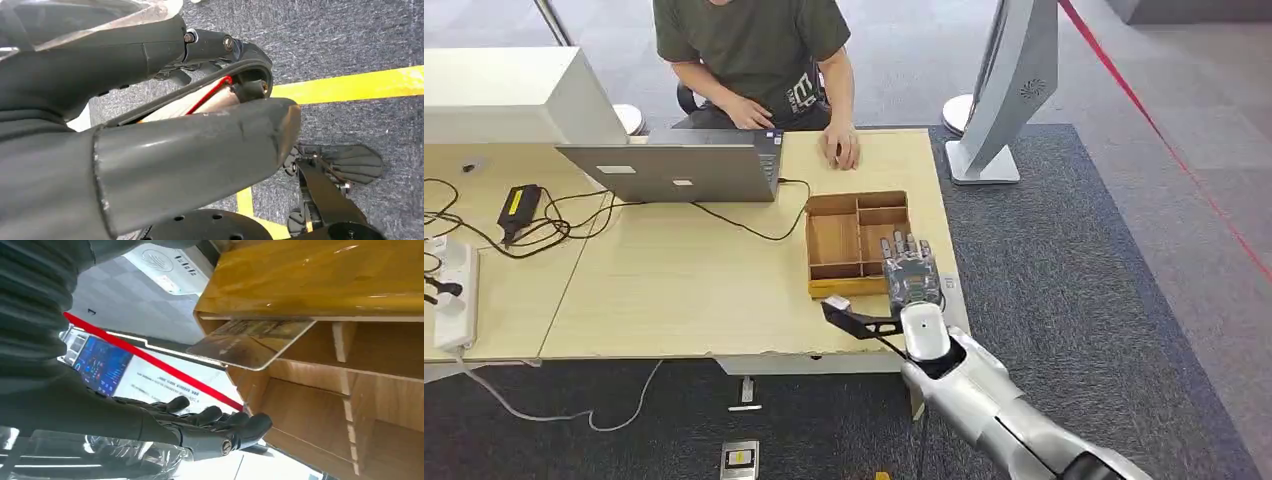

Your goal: Pass the card to the sensor for recognition and then transmit it.

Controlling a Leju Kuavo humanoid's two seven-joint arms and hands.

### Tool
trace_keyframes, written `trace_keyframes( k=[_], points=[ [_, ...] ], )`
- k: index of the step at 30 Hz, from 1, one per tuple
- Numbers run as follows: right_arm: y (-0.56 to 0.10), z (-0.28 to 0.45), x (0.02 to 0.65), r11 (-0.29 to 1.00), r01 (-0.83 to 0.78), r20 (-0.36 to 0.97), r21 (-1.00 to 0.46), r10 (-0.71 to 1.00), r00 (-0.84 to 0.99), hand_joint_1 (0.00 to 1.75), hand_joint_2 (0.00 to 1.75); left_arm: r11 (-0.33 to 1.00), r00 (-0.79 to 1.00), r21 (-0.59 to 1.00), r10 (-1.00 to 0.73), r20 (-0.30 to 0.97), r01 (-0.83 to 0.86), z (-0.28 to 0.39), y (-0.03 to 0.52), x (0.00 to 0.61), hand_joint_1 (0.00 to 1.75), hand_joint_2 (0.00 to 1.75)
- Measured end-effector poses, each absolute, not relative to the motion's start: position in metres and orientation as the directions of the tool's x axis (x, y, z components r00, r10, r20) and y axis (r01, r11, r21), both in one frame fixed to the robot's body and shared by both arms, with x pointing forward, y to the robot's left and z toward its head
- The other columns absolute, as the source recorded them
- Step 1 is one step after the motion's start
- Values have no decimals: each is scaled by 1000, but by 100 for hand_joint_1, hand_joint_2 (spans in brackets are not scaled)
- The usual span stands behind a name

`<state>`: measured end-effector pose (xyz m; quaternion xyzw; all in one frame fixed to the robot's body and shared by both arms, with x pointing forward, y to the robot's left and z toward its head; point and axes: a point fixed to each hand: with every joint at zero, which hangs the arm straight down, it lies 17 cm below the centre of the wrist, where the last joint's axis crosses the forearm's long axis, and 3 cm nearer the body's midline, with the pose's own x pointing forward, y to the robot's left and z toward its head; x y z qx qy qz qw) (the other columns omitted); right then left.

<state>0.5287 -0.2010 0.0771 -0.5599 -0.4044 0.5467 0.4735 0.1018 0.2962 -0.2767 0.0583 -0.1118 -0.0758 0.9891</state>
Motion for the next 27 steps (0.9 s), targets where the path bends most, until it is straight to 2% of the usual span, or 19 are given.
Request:
trace_keyframes(
  k=[9, 10, 27],
  points=[
    [-208, 76, 529, -236, -68, -241, -969, 967, 81, 0, 175, 981, 962, 129, -169, 213, 144, -277, 295, 102, 0, 0],
    [-208, 76, 529, -235, -69, -240, -969, 968, 77, 175, 175, 981, 962, 129, -169, 213, 144, -277, 295, 102, 0, 0],
    [-191, 71, 530, -163, -95, -166, -982, 986, 26, 175, 175, 983, 965, 124, -162, 207, 138, -277, 295, 101, 0, 0]
  ],
)
